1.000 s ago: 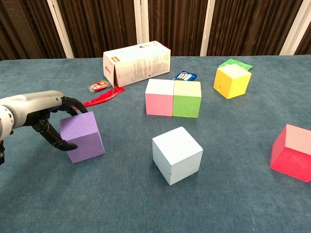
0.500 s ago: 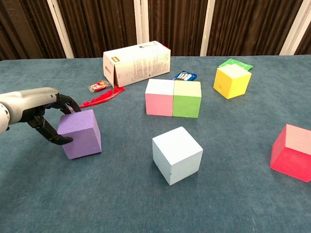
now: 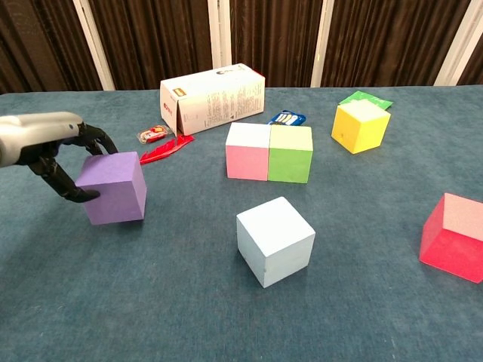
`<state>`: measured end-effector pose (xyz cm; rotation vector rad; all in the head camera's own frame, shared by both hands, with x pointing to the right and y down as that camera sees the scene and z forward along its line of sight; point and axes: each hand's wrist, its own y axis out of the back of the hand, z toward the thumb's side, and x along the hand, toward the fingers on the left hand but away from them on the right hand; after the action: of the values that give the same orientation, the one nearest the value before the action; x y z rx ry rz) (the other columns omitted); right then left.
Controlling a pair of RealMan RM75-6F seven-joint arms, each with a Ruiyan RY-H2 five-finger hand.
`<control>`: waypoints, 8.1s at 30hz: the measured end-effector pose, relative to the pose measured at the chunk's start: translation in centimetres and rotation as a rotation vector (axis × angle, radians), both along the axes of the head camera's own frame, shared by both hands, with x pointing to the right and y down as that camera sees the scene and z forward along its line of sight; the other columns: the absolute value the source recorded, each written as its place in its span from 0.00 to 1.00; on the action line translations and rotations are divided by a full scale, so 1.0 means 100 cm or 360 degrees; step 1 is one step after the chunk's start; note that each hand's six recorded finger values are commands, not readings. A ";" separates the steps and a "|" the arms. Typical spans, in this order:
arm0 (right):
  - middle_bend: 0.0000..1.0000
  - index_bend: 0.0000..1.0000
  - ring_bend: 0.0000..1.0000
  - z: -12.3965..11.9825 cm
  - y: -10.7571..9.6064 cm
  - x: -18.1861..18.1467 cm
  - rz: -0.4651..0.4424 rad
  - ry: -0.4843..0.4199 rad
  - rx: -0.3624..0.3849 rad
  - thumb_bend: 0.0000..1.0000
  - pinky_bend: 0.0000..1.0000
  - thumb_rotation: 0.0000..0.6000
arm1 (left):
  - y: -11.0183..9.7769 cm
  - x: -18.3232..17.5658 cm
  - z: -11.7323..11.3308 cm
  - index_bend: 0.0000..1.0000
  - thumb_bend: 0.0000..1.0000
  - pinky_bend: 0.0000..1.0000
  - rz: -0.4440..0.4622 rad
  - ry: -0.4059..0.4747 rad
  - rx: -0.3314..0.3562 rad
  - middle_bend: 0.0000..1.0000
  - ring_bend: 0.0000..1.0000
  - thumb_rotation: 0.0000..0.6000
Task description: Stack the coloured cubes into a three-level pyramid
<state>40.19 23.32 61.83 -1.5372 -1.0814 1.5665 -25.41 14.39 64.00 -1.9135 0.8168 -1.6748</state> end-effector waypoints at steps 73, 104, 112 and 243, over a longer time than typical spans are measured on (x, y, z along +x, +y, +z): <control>0.00 0.00 0.00 -0.005 -0.008 0.010 -0.0030 0.0087 0.0048 0.10 0.00 1.00 | -0.128 0.046 0.055 0.28 0.40 0.00 0.0208 0.0111 0.0156 0.23 0.00 1.00; 0.00 0.00 0.00 -0.001 -0.009 0.012 -0.0013 0.0117 0.0035 0.10 0.00 1.00 | -0.126 0.076 0.067 0.27 0.40 0.00 0.0240 0.0204 0.0125 0.21 0.00 1.00; 0.00 0.00 0.00 -0.002 -0.009 0.013 0.0002 0.0115 0.0039 0.10 0.00 1.00 | -0.124 0.083 0.068 0.27 0.40 0.00 0.0262 0.0208 0.0128 0.21 0.00 1.00; 0.00 0.00 0.00 -0.003 -0.009 0.019 0.0105 0.0126 0.0062 0.10 0.00 1.00 | -0.114 0.117 0.064 0.13 0.38 0.00 0.0355 0.0077 0.0118 0.13 0.00 1.00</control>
<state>42.12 22.42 61.53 -1.4148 -1.1215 1.6271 -13.72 2.99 70.40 -1.9231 0.6468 -1.4512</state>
